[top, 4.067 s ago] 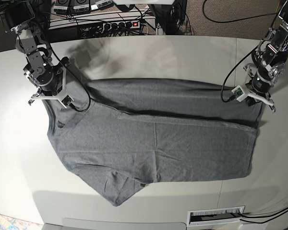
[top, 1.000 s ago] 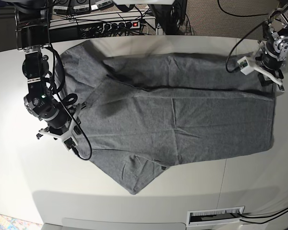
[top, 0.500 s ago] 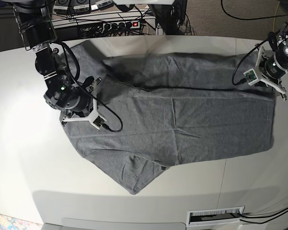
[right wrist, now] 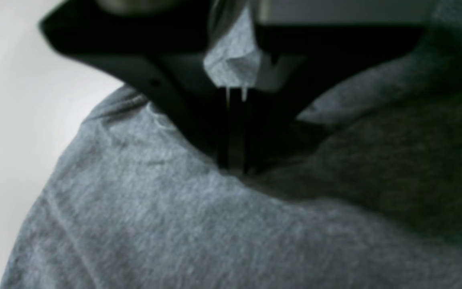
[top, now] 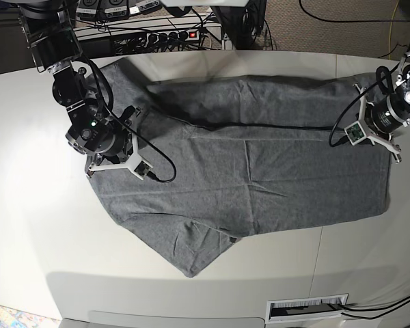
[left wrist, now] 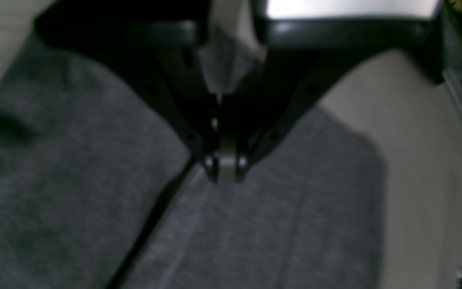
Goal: Fold the T-shirt properly
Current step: 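Move both grippers to the shirt's side edges and grasp them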
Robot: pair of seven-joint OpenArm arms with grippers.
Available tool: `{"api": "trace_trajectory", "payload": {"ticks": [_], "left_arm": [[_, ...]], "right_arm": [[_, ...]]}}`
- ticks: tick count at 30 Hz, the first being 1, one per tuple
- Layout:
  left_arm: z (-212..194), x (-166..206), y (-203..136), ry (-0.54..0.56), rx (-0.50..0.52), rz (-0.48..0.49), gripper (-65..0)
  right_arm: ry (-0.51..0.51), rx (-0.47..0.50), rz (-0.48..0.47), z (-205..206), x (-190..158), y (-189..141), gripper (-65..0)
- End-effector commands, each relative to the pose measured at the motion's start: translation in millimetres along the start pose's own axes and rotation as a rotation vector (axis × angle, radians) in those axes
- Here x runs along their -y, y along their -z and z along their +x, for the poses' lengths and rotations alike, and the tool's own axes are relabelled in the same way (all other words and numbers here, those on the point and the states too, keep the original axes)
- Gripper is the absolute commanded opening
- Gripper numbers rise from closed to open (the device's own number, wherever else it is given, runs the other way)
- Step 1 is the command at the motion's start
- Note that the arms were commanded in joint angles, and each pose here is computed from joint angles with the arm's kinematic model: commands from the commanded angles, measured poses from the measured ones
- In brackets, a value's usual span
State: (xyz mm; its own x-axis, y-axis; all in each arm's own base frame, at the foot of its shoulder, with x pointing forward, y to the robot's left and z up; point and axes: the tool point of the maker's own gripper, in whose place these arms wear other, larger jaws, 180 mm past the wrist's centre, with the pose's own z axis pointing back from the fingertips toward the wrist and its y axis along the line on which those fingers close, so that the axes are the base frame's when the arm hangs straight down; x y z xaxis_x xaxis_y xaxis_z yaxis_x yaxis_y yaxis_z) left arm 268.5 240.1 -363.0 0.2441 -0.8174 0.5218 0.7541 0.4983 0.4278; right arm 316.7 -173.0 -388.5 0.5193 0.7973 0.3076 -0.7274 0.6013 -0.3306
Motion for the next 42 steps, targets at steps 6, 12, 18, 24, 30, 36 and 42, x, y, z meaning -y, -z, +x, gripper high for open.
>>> {"api": "trace_trajectory", "payload": {"ticks": [6,12,18,24,30,36,42], "left_arm": [[-24.1,4.7,7.9,-0.003,-0.031,-0.023,-65.0],[-34.3,24.6,9.3,-0.008,-0.043,-0.119,-65.0],[-49.2,62.4,-0.3,-0.04,-0.073,-0.243,-65.0],[-58.1,90.2,-12.9,-0.026,-0.11,-0.309,-65.0],[-63.4,108.5,-27.5,0.014,-0.154,-0.358,-65.0],[-60.6,101.2,-25.6,0.053,-0.153,-0.324,-65.0],[-44.8,97.1,-26.9,0.094,-0.118,-0.316,-65.0]], "right_arm": [[-0.002,0.009,-0.038,4.0,14.4,-6.2,-65.0],[-0.001,-0.027,-0.003,-10.5,-1.9,-1.6,-65.0],[-0.007,-0.091,0.018,-33.0,-12.6,0.0,-65.0],[-0.041,-0.116,0.01,-47.2,-14.6,-10.3,-65.0],[-0.075,-0.112,0.039,-57.4,-34.7,-17.9,-65.0],[-0.083,-0.119,0.036,-58.6,-35.6,-21.1,-65.0],[-0.083,-0.071,0.032,-49.3,-34.5,-20.5,-65.0]]}}
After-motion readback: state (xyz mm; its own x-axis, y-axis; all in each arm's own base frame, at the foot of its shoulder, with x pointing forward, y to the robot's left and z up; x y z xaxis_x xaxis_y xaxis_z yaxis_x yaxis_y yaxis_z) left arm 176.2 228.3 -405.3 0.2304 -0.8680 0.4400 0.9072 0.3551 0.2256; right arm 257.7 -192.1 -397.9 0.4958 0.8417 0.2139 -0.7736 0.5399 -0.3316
